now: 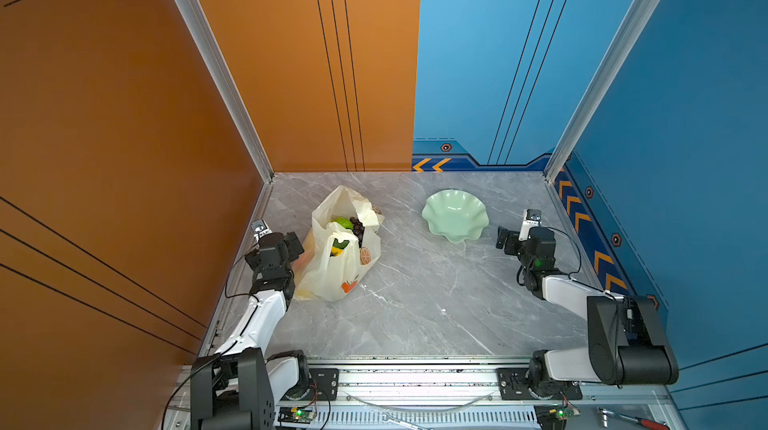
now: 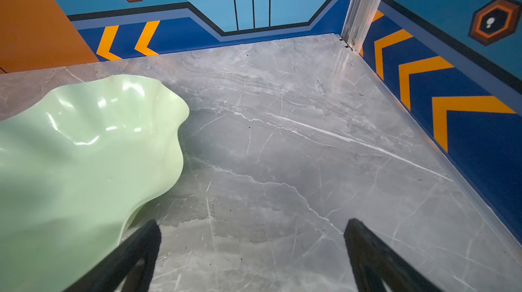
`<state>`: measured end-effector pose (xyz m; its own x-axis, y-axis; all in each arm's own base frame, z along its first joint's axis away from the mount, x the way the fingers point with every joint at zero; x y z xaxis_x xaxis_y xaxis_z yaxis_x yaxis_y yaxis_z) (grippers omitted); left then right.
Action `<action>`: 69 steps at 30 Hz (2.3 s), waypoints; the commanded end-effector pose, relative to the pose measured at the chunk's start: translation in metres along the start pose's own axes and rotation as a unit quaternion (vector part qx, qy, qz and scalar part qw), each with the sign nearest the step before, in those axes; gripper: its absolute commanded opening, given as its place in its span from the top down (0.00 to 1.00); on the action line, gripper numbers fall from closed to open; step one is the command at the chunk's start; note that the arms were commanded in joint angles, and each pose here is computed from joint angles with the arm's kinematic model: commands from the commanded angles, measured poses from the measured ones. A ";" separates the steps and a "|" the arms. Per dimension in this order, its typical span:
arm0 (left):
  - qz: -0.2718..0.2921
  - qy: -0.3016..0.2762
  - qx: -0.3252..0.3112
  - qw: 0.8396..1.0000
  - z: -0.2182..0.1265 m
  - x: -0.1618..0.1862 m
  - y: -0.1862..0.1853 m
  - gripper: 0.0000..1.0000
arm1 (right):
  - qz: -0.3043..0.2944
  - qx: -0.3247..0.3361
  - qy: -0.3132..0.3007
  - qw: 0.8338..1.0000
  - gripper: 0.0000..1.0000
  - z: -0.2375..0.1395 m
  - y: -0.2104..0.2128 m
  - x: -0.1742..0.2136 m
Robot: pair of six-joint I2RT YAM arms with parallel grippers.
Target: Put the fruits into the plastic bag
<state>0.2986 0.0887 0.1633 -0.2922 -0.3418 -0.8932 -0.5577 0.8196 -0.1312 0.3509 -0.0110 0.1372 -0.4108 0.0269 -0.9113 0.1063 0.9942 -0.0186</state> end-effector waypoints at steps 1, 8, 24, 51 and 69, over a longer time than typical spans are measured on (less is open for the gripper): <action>-0.010 -0.011 0.013 1.000 0.006 0.006 -0.009 0.02 | -0.011 -0.004 -0.001 1.000 0.00 0.001 0.003 0.005; 0.017 -0.014 0.024 0.999 0.017 0.024 -0.023 0.02 | -0.017 -0.011 0.001 1.000 0.00 0.007 0.005 0.007; 0.090 -0.071 0.121 0.986 0.016 0.048 -0.061 0.02 | -0.003 -0.001 -0.018 1.000 0.00 0.011 -0.002 0.016; 0.118 -0.065 0.123 0.983 0.025 0.058 -0.072 0.02 | -0.015 0.051 -0.048 0.997 0.00 0.005 -0.004 0.027; 0.129 -0.059 0.128 0.982 0.027 0.059 -0.076 0.02 | -0.016 0.050 -0.048 0.997 0.00 0.005 -0.003 0.027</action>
<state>0.3400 0.0213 0.1106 -0.2733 -0.0918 -0.9575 -0.2779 0.9605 -0.0127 0.3418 -0.0135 0.1099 -0.3195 -0.0026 -0.9476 0.1772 0.9822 -0.0625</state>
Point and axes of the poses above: each gripper's point midway between its finger pads, its own z axis out along the fingers, its own y axis along the line the jaws close on, x = y × z, the point moved 5 cm from there along -z, back along the fingers, and after that the axes turned 4 degrees about -z, right-handed, at the moved point
